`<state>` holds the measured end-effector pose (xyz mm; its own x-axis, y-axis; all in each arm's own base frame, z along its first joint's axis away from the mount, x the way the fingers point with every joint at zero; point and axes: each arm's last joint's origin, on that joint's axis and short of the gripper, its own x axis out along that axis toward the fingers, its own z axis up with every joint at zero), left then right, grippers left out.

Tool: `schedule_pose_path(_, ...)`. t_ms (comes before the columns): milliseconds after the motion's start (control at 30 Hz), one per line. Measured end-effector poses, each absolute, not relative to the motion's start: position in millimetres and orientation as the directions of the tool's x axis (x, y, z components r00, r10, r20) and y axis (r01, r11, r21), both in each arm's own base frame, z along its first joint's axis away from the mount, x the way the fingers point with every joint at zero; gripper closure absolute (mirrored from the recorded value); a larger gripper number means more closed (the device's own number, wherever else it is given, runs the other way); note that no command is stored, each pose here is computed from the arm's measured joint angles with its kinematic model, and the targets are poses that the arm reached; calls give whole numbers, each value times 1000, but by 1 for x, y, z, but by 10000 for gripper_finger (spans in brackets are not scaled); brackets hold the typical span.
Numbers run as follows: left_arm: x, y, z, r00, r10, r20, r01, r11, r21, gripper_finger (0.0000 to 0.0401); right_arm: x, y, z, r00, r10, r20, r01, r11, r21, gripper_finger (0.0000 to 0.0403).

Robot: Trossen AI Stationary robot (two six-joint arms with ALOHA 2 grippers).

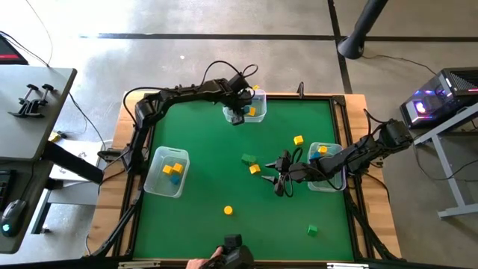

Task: Sort blocks by size
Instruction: Put the blue triangle block into the top transparent bin, then put the yellow square block into the left transparent bin

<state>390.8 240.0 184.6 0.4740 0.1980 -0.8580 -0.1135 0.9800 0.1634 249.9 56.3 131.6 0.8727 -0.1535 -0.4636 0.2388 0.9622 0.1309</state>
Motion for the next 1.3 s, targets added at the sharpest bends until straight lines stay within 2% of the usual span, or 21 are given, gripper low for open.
schedule_pose_path(233,390,240,184,469,193,-862,-126,980,151,217,250,56,132,873,-153,-464,239,962,131,176)
schedule_pose_path(433,392,235,188,472,198,-859,-170,977,132,224,250,56,132,873,-154,-464,241,961,134,176)
schedule_pose_path(800,402,163,274,677,240,-696,-112,968,226,243,250,55,132,870,-182,-458,273,952,140,176)
schedule_pose_path(900,395,137,283,721,234,-653,-96,966,240,245,250,57,132,874,-179,-452,272,951,148,176)
schedule_pose_path(1067,370,96,279,768,265,-583,-167,962,216,245,247,67,133,880,-200,-431,270,957,107,176)
schedule_pose_path(1300,339,19,238,917,231,-325,-206,972,110,245,246,72,135,888,-211,-410,269,959,90,176)
